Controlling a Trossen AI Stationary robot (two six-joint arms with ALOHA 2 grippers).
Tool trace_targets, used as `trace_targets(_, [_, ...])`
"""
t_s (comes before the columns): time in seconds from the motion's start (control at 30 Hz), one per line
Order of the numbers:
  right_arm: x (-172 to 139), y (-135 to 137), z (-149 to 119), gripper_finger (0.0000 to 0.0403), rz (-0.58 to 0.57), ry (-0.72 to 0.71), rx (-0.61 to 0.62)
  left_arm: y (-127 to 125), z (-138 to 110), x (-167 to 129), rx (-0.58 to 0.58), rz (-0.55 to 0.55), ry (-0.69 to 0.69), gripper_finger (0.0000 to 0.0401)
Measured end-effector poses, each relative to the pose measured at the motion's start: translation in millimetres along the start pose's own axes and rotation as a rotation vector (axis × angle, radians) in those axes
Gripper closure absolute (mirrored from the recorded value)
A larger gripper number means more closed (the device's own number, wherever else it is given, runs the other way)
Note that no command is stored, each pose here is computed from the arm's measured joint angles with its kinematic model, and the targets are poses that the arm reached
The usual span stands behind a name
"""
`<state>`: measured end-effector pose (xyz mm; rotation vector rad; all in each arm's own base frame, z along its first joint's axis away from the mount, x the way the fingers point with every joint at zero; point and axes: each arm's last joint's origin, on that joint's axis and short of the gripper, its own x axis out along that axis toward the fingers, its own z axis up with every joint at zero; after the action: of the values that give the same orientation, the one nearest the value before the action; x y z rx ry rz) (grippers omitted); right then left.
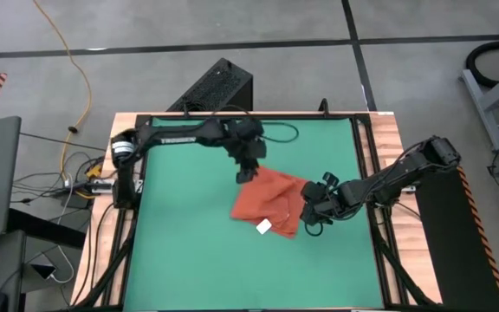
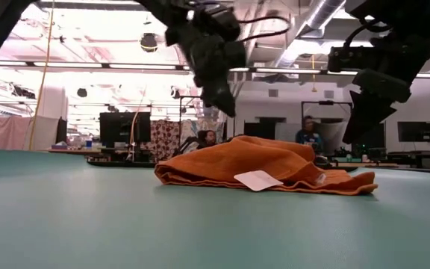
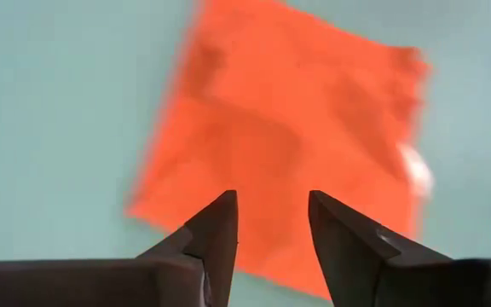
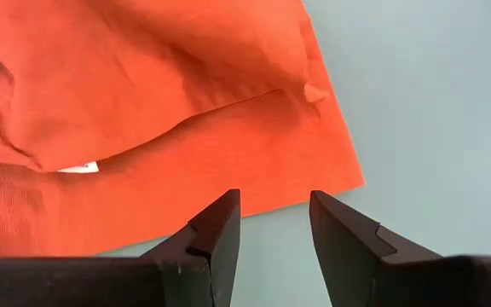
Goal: Roll napkin
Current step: Fold the orange table napkin
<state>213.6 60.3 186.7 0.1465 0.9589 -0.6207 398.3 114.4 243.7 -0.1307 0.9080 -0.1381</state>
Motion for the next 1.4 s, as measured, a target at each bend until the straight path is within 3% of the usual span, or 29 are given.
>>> trace_targets(0.17, [0.0, 0.3, 0.4, 0.0239, 0.002, -0.004, 0.021, 6.3, -31.6, 13.0, -0.037, 0.184, -0.092, 0.0282])
trace_targets(0.27, [0.0, 0.4, 0.7, 0.0239, 0.002, -0.008, 0.023, 6.4, -36.8, 15.4, -0.068, 0.269, -0.209, 0.0283])
trace_targets(0.47, [0.3, 0.4, 1.2, 0.0239, 0.002, -0.011, 0.032, 0.8, -43.4, 30.9, -0.008, 0.406, -0.213, 0.0283])
trace_targets(0.6, [0.3, 0.6, 1.4, 0.0239, 0.003, -0.013, 0.057, 5.3, -44.2, 36.0, 0.086, 0.358, -0.195, 0.0283])
trace_targets(0.77, [0.2, 0.8, 2.4, 0.0239, -0.005, -0.035, 0.083, 21.7, -53.5, 35.0, 0.095, 0.276, -0.145, 0.0291])
trace_targets(0.93, [0.3, 1.3, 3.1, 0.0239, -0.001, -0.043, 0.091, 23.0, -65.4, 46.9, 0.130, 0.193, -0.069, 0.0343])
trace_targets(1.03, [0.3, 1.8, 3.5, 0.0239, 0.002, -0.047, 0.094, 17.0, -61.6, 50.0, 0.183, 0.164, -0.095, 0.0385])
trace_targets(1.23, [0.2, 2.2, 4.0, 0.0239, 0.007, -0.051, 0.099, 7.7, -52.2, 54.0, 0.259, 0.172, -0.166, 0.0400])
trace_targets(1.4, [0.2, 2.5, 4.3, 0.0239, 0.010, -0.053, 0.101, 12.5, -64.9, 75.5, 0.263, 0.162, -0.101, 0.0401])
